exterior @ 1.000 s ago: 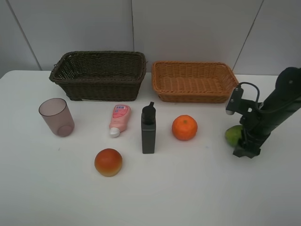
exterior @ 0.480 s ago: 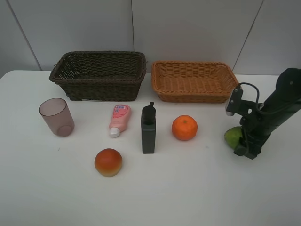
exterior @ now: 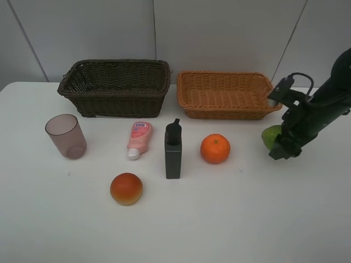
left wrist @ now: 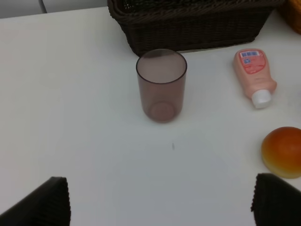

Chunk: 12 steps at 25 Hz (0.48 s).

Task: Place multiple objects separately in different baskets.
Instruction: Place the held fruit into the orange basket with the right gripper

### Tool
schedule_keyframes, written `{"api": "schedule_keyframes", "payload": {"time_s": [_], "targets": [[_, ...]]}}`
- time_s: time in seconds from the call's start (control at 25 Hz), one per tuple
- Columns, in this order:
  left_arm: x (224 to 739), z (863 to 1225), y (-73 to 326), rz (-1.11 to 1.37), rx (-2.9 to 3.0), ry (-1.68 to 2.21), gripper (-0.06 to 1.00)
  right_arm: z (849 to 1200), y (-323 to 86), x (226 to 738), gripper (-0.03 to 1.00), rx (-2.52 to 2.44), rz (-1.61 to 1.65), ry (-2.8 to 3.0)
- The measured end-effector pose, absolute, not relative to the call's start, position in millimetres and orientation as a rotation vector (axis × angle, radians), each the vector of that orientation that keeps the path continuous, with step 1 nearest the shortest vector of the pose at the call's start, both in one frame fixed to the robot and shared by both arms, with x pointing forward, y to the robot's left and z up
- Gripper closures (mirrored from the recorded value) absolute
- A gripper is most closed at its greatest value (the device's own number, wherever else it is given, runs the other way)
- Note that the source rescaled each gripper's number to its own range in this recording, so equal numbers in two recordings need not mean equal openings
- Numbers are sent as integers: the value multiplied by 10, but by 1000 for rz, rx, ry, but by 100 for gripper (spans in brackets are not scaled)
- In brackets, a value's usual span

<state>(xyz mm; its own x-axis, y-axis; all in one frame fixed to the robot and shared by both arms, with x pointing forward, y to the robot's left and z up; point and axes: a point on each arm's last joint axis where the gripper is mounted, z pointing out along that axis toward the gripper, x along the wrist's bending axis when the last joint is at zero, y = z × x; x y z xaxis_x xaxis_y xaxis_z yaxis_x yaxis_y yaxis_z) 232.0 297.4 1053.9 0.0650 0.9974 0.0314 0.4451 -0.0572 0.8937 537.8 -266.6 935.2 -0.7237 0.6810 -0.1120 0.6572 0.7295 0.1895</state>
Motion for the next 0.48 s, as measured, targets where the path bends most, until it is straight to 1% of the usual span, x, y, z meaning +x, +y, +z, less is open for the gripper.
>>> {"api": "schedule_keyframes", "payload": {"time_s": [0.2, 0.4, 0.48], "targets": [[2320, 10539, 2974, 945, 1604, 1474, -6, 9598, -2477, 5459, 51, 1411, 186, 2670], [2320, 10539, 2974, 945, 1604, 1474, -6, 9901, -2242, 5598, 52, 1794, 205, 2408], [2320, 10539, 2974, 945, 1604, 1474, -6, 9954, -2164, 5645, 52, 1910, 183, 2315]]}}
